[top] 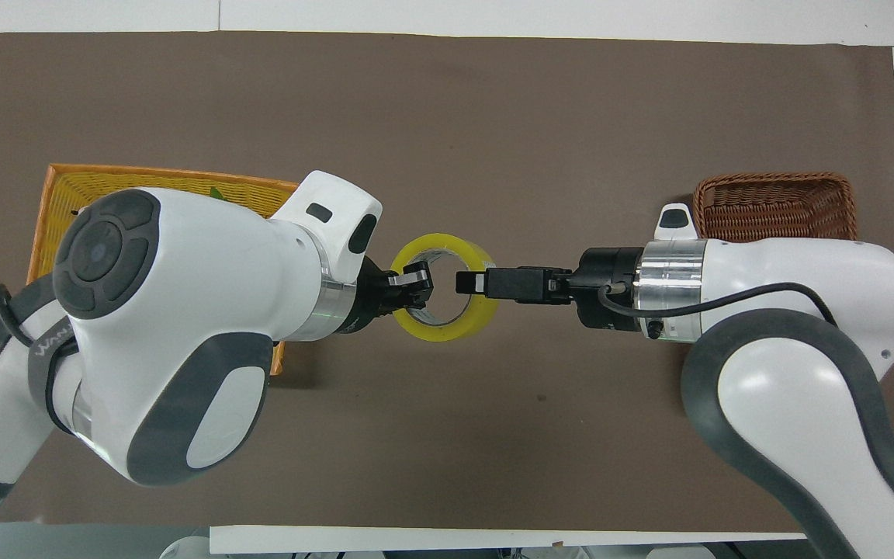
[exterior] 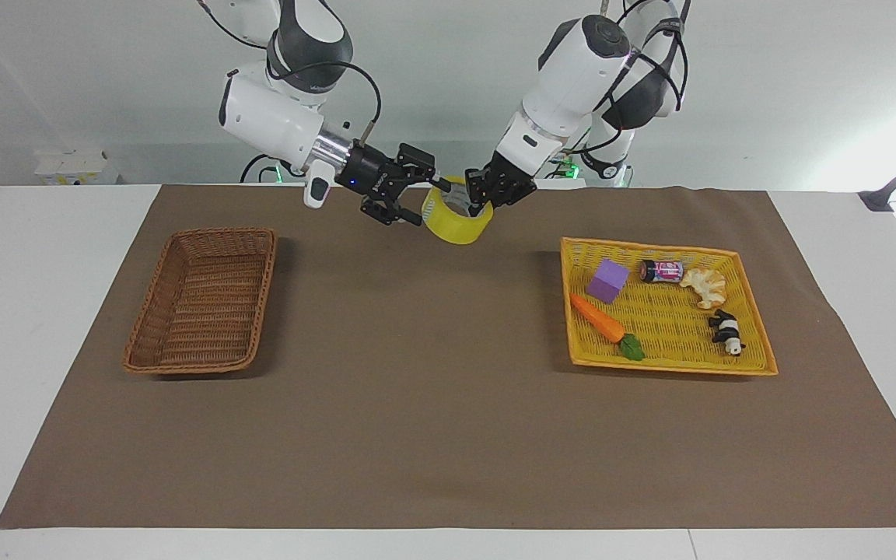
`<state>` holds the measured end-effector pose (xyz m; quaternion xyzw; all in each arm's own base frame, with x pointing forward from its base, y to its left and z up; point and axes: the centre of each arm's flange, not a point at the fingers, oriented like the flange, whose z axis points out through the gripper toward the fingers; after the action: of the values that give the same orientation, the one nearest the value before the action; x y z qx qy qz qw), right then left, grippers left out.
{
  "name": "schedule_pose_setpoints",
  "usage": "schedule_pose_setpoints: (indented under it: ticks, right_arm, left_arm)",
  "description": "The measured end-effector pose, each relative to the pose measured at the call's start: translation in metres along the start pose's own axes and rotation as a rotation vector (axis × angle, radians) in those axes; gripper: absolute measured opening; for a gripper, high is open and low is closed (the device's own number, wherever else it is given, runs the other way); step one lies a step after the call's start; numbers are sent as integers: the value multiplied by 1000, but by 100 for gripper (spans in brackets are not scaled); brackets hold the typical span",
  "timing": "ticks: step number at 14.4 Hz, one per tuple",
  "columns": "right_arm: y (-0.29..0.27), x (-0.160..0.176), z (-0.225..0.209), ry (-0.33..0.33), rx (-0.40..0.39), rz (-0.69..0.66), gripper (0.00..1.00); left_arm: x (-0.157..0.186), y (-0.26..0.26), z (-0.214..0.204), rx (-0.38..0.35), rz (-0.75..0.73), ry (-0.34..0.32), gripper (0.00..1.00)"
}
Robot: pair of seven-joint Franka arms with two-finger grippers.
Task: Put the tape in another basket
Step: 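Reach the right gripper into the tape roll and close on it, then open the left gripper while the right gripper carries the tape away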
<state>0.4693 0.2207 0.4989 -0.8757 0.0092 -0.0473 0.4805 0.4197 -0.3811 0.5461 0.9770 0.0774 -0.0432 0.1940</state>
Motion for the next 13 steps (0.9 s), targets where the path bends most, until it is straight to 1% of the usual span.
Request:
schedule_pose_setpoints:
  ticks: [1,2,3,4,5,6,7,8,9,10,11,13]
  right_arm:
    - [0,0,0,0,0,0,92]
    - [0,0,0,0,0,1,92]
    - [0,0,0,0,0,1,88]
    - [0,0,0,-1,0,1,88]
    - [1,0,0,-1,0,1,85]
    - [1,0,0,-1,0,1,85]
    - [1,0,0,-1,0,1,81]
    - [1,0,0,-1,-1,1,81]
    - [1,0,0,-1,0,3,73]
    - [1,0,0,-1,1,7,62]
    - [0,-1,0,-1,4,10,54]
    - [0,-1,0,-1,4,12,54]
  left_arm:
    - [0,0,0,0,0,0,22]
    - [0,0,0,0,0,0,22]
    - [0,0,0,0,0,0,22]
    - [0,0,0,0,1,0,22]
    - [0,0,0,0,1,0,22]
    - [0,0,0,0,1,0,22]
    - [0,0,0,0,1,0,22]
    - [0,0,0,0,1,0,22]
    - [-1,0,0,0,1,-1,22]
    - [-1,0,0,1,1,-1,22]
    - [0,0,1,2,0,-3,22]
    - [-1,0,1,3,0,-3,22]
